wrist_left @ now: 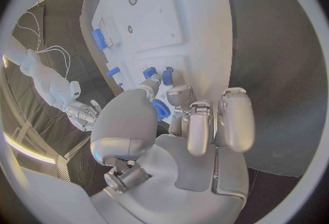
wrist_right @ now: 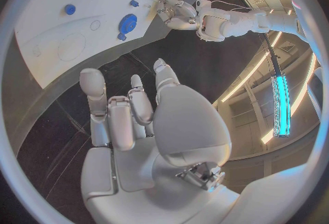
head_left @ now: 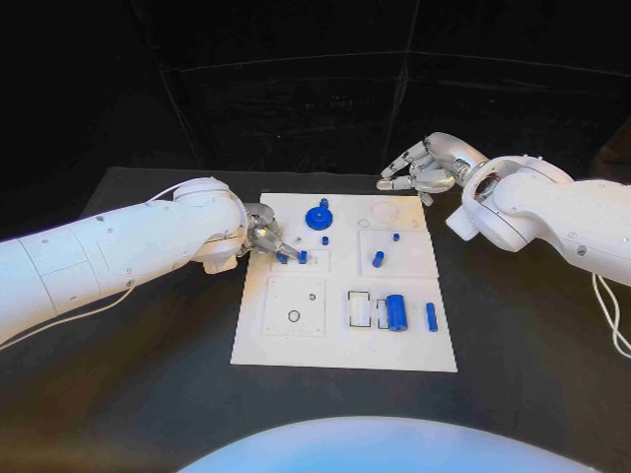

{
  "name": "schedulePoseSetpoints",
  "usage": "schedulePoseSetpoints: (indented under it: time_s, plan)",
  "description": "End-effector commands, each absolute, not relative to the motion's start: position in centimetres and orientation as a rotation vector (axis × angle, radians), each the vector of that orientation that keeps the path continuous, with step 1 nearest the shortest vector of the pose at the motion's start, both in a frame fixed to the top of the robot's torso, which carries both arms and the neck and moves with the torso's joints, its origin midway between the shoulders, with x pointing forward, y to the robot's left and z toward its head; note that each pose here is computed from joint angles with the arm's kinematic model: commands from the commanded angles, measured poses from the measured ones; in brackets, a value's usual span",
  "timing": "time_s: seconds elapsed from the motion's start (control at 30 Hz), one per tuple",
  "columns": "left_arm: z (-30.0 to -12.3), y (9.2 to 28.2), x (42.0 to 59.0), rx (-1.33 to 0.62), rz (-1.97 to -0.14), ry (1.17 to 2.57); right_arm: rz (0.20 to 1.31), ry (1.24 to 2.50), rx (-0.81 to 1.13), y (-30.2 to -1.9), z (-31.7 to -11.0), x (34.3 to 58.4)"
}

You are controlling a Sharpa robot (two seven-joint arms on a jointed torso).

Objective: Assemble the parts on the task board

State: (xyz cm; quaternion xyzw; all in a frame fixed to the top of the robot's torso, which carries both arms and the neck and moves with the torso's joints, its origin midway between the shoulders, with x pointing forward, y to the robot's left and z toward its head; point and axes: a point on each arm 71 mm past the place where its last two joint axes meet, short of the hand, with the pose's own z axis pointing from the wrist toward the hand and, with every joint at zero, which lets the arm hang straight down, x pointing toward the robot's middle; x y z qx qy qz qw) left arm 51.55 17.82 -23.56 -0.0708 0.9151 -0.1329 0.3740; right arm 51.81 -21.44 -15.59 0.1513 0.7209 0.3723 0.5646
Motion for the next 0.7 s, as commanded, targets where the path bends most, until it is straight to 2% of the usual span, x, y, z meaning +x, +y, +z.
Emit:
schedulePoseSetpoints:
  time_s: [0.03, 0.7]
  plan:
    - [-23.5, 17.78, 51.62, -0.189, -0.335, 2.341, 0.883, 1.683, 0.35, -21.37, -15.36, 51.81]
    - [-23.53, 17.75, 51.61, -0.184, -0.329, 2.349, 0.882, 1.686, 0.35, -21.38, -15.39, 51.83]
